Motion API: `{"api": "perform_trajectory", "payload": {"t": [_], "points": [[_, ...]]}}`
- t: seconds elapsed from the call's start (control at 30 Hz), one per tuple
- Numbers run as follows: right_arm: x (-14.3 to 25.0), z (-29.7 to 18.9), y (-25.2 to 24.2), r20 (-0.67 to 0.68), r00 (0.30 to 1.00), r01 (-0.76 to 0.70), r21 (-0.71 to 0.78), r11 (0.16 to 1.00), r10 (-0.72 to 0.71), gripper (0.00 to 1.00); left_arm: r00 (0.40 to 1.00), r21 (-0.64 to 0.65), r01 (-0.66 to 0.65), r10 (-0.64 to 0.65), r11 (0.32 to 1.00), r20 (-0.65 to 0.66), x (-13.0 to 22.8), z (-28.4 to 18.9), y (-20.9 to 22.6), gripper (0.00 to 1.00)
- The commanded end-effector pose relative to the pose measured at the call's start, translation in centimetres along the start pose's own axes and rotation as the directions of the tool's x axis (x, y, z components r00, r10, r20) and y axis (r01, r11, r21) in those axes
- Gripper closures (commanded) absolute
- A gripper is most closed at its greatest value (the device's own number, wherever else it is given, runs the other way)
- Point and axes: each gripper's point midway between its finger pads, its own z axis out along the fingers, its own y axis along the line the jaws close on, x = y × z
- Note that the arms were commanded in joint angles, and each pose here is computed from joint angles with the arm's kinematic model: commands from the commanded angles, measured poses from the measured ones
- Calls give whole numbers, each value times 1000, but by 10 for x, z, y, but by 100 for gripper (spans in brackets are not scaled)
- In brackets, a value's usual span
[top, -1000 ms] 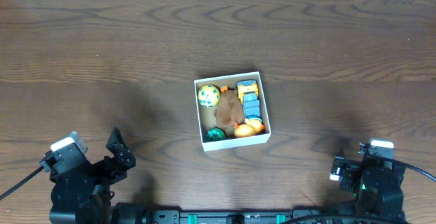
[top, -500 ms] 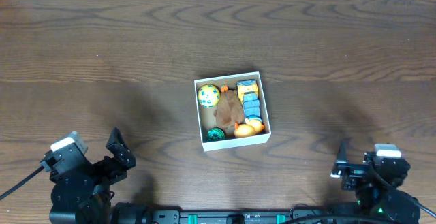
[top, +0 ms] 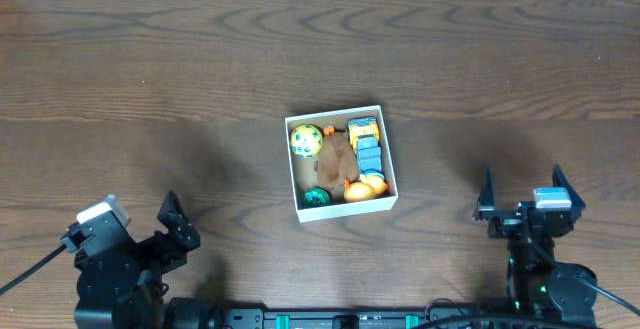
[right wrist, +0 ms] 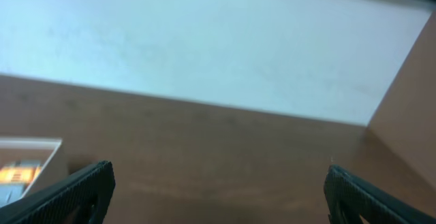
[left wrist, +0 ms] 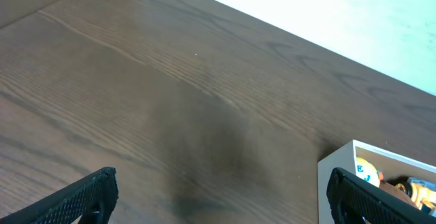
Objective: Pack container
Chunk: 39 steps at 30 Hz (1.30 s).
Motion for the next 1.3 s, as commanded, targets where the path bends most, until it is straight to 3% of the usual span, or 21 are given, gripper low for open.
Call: {"api": "perform_trajectory", "payload": {"t": [0.0, 0.4, 0.7, 1.27], "points": [[6, 6, 2, 37, 999, 13, -2, 1000, -13, 1, 1000, -15, 13, -13, 1000, 1, 1, 0, 3, 2], [11, 16, -2, 186, 982, 22, 37, 999, -29, 1, 1000, -15, 13, -13, 1000, 2, 1, 0, 3, 2], [78, 20, 3, -83, 995, 48, 11, 999, -47, 1, 1000, -15, 13, -13, 1000, 1, 1, 0, 3, 2], [77, 20, 5, -80, 996, 45, 0, 999, -45, 1, 1000, -15, 13, -13, 1000, 1, 1, 0, 3, 2]]}}
